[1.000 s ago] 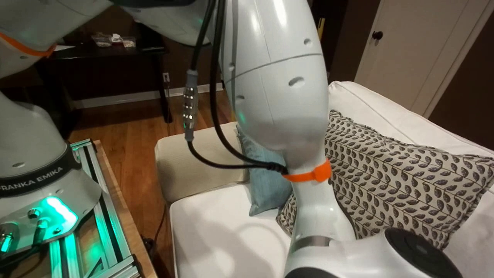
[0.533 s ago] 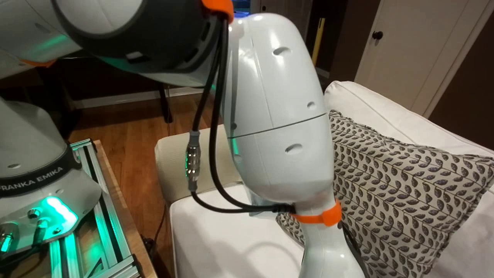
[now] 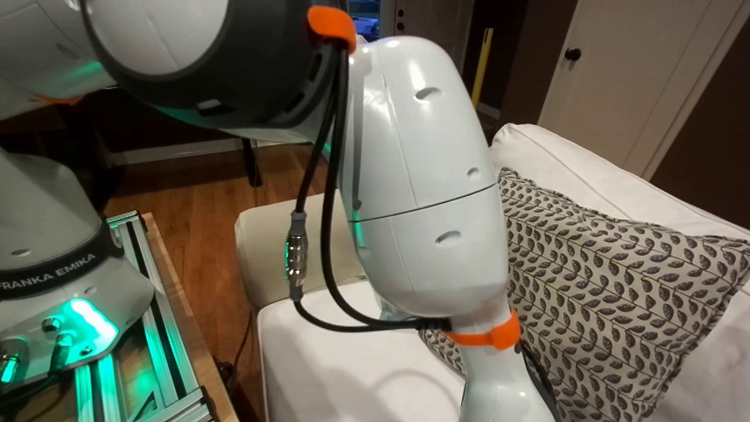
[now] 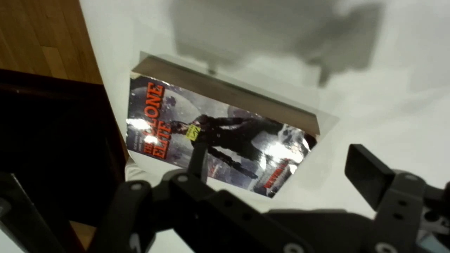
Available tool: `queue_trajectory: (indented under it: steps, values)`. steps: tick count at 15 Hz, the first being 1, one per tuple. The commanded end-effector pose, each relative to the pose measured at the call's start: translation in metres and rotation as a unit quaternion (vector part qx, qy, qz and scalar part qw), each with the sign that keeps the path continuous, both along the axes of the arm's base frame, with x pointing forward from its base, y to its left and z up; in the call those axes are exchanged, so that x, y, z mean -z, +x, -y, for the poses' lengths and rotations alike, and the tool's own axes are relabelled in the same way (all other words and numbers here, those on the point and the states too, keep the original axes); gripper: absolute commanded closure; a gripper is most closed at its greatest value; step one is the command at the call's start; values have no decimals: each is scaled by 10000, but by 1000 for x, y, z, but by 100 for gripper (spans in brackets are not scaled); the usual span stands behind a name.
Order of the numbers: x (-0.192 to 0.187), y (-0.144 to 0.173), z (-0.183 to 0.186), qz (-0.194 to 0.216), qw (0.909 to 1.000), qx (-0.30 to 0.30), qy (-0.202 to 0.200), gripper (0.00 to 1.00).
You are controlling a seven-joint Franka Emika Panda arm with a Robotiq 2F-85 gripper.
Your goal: Move the book to the left
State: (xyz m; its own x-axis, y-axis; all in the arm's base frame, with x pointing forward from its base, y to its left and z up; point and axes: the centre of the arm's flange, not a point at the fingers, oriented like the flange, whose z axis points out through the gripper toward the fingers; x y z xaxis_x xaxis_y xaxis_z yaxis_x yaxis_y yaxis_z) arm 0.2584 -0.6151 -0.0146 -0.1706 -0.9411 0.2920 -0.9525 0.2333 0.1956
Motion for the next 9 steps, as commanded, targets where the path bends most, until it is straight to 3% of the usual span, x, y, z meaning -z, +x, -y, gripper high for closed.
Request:
queue_trajectory:
  steps: [1,9]
  values:
    - [20,14,18,182,9984,17,-534,0]
    - [57,15,35,76,9979,189,-616,0]
